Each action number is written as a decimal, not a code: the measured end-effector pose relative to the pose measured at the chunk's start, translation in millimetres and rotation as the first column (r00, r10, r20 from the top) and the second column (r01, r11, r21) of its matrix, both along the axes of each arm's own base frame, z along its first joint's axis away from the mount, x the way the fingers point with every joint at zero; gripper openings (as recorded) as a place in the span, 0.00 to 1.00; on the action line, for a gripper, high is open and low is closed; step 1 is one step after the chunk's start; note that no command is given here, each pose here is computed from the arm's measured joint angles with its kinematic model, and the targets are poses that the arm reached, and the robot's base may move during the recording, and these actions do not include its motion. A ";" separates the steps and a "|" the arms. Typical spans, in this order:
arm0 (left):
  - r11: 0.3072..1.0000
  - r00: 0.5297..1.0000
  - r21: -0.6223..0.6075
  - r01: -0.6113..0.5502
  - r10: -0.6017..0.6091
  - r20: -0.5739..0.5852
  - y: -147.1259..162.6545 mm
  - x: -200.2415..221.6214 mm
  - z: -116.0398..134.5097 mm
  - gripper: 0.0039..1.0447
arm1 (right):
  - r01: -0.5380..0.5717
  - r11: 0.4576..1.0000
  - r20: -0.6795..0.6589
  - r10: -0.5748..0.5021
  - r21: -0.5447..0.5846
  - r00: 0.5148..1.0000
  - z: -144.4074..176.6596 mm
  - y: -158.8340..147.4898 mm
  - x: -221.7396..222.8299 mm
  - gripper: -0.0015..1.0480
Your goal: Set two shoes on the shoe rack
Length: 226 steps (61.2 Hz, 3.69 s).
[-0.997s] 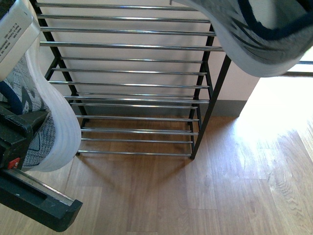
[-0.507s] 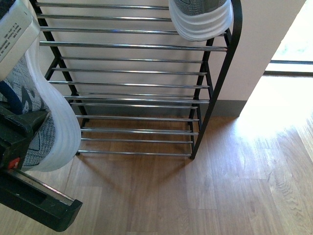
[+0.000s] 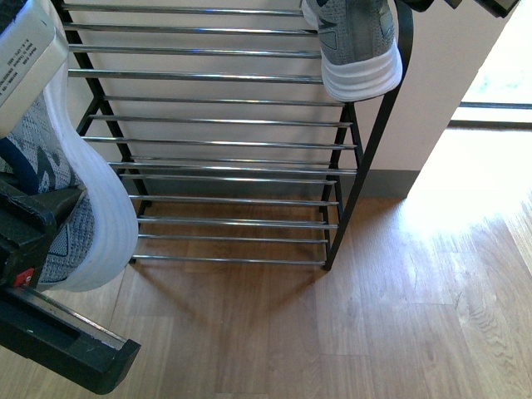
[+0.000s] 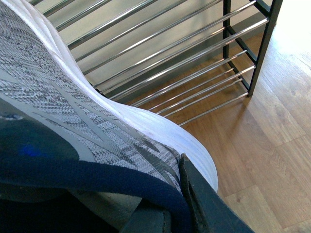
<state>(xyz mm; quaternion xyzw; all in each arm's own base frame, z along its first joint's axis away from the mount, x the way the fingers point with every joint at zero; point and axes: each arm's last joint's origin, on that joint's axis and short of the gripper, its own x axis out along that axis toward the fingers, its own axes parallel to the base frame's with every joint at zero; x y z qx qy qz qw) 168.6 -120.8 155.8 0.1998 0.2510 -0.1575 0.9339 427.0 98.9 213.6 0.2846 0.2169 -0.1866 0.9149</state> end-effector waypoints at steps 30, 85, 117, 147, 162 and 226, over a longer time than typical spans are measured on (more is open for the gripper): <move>1.000 1.000 0.000 0.000 0.000 0.000 0.0 0.0 0.0 0.01 | 0.048 0.999 0.028 -0.048 0.000 0.998 0.4 -14.2 20.8 0.29; 1.000 1.000 0.000 -0.001 0.001 0.000 0.0 0.0 0.0 0.01 | -0.402 0.845 0.404 0.525 -0.353 0.749 64.0 -28.3 -153.0 0.91; 1.000 1.000 0.000 0.000 0.000 0.000 0.0 0.0 0.0 0.01 | -0.194 0.880 0.450 0.398 -0.433 0.800 -14.2 -71.4 -240.9 0.91; 1.000 1.000 0.000 0.000 0.000 0.000 0.0 0.0 0.0 0.01 | -0.243 0.768 0.283 0.481 -0.593 0.829 -34.9 -94.5 -276.9 0.08; 1.000 1.000 0.000 0.000 0.000 0.000 0.0 0.0 0.0 0.01 | -0.225 0.771 0.285 0.465 -0.596 0.838 -39.5 -98.4 -289.0 0.01; 1.000 1.000 0.000 0.000 0.000 0.000 0.0 0.0 0.0 0.01 | -0.205 0.771 0.310 0.463 -0.603 0.830 -40.8 -98.7 -318.5 0.01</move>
